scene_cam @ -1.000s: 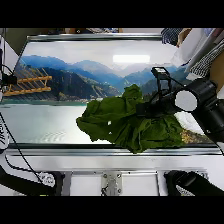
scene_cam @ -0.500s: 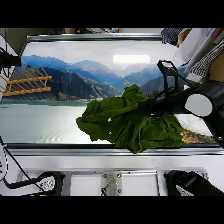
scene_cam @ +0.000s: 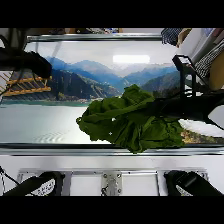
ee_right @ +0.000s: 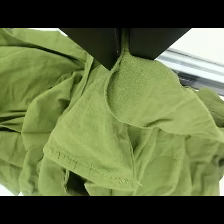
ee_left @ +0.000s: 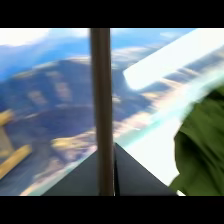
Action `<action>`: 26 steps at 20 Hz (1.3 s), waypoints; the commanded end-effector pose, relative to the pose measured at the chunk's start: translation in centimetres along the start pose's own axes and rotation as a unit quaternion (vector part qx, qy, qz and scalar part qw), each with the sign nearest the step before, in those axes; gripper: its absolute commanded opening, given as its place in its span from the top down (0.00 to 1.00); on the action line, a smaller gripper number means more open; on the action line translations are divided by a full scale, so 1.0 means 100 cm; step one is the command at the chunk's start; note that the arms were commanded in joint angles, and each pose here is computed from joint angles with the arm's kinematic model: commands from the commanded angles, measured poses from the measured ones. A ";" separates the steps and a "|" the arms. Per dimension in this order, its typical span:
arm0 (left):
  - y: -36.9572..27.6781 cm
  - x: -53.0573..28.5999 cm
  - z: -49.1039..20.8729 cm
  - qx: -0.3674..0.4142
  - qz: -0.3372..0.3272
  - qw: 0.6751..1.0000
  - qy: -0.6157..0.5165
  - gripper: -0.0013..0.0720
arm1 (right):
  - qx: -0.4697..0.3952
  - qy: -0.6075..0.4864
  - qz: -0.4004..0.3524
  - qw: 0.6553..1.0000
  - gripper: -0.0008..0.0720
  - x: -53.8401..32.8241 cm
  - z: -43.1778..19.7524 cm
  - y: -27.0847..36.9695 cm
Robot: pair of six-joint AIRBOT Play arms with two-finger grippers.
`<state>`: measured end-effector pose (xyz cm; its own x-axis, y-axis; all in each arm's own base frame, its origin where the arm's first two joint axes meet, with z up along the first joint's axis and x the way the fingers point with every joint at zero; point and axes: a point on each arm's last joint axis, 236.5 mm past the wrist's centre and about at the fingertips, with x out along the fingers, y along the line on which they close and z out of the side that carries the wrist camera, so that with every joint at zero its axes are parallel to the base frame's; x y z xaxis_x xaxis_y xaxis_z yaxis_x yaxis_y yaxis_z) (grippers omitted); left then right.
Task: Fold the clothes and pants, and hang the long-sleeved shirts on hangers.
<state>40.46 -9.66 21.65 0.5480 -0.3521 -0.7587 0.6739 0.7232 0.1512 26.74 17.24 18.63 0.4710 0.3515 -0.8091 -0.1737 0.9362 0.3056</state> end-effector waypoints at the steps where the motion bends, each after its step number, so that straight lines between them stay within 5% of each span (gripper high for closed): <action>1: -0.115 -0.020 -0.023 0.196 -0.268 0.943 0.003 0.97 | -0.001 -0.018 0.008 1.000 0.96 -0.014 0.001 0.001; 6: -0.097 0.010 -0.051 0.174 -0.288 0.940 0.059 0.97 | 0.022 -0.024 0.011 0.999 0.96 -0.019 0.001 0.001; 13: -0.113 0.021 -0.101 0.262 -0.347 0.899 0.042 0.97 | 0.066 -0.035 -0.017 0.997 0.97 -0.024 0.012 -0.025; 26: -0.179 0.016 -0.170 0.231 -0.411 0.880 0.065 0.97 | 0.101 -0.023 -0.060 0.993 0.97 -0.013 0.021 -0.063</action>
<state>22.14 -12.30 8.39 -0.2236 -0.5561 -0.8005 0.9707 -0.0533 -0.2341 28.98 10.99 18.93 0.5205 0.2359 -0.8206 0.0580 0.9491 0.3097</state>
